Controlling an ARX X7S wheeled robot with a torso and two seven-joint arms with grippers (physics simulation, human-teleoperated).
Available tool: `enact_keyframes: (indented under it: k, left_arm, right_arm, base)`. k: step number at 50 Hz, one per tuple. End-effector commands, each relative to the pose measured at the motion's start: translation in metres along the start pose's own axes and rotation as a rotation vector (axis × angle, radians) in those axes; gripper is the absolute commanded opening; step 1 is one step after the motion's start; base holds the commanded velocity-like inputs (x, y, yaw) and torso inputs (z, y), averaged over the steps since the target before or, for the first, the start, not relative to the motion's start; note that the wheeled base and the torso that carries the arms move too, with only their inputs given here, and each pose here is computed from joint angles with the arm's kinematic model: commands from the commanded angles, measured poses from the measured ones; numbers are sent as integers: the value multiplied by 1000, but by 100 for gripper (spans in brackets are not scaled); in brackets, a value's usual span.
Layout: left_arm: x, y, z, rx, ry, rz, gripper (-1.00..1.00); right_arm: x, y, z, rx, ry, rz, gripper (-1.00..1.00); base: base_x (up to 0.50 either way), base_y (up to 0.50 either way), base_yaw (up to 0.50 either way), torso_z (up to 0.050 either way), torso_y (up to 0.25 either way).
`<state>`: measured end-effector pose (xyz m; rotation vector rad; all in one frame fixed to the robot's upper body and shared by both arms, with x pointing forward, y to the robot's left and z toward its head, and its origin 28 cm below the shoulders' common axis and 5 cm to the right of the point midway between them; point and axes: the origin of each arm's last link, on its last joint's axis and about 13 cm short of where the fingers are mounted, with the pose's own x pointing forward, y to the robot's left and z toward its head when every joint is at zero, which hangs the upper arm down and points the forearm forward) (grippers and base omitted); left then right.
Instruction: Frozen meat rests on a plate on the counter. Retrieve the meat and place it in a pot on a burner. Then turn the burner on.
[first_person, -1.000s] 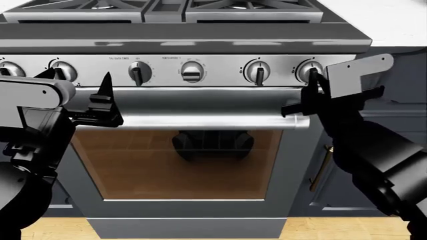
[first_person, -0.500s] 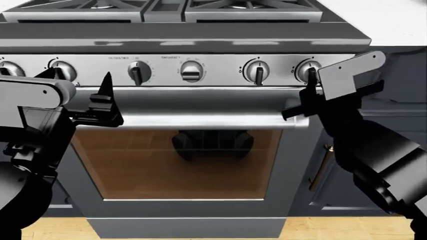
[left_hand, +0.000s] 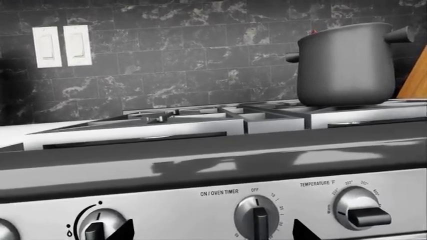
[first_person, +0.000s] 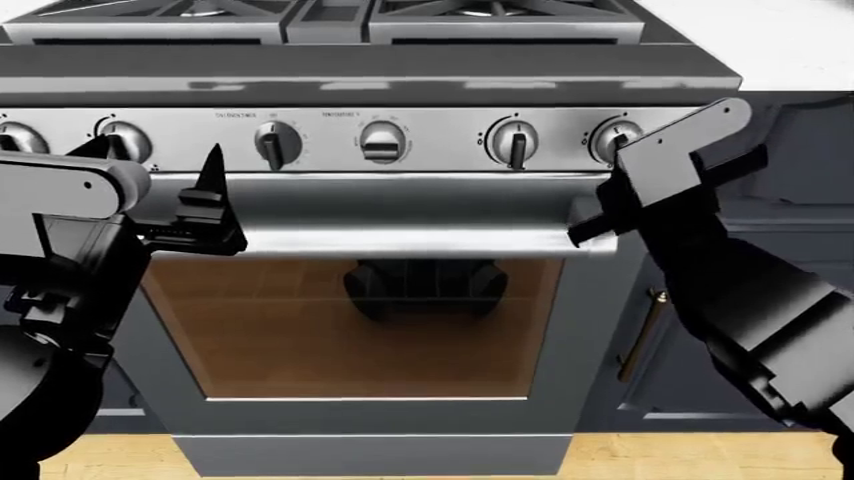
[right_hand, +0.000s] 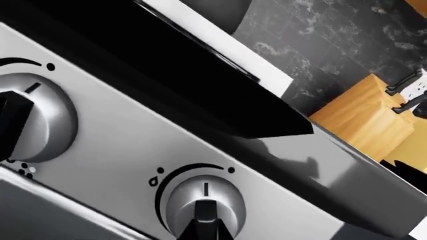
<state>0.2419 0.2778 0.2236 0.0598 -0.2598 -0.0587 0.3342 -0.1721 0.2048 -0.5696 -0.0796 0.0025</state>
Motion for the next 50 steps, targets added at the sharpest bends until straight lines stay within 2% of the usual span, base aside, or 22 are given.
enact_keyframes:
  k: [1,15,21,22,32,40,50]
  left_arm:
    - [0,0,0,0,-1,-1,100]
    - [9,1,-5,1,-4,-3,100]
    - [13,2,-8,2,-5,-4,100]
    - [13,2,-8,3,-6,-4,100]
    - [5,0,-2,6,-11,-6,100]
    - [8,1,-3,8,-14,-6,100]
    - [6,1,-1,9,-24,-4,100]
  right_arm:
    - [2,-8,23,-92,-124,-46,-100]
    - [3,-9,24,-120,-132,-57,-100]
    - [3,-8,24,-94,-113,-48,-100]
    - [2,-8,24,-88,-109,-45,100]
    - [-4,-8,24,-59,-92,-29,100]
    - [-9,-7,25,-49,-88,-19,100]
    - [-31,-8,31,-13,-102,-26,100]
  base:
    - [0,0,0,0,15]
    - [0,0,0,1,3]
    - [0,0,0,0,2]
    - [0,0,0,0,0]
    - [0,0,0,0,1]
    - [0,0,0,1,1]
    - [0,0,0,0,1]
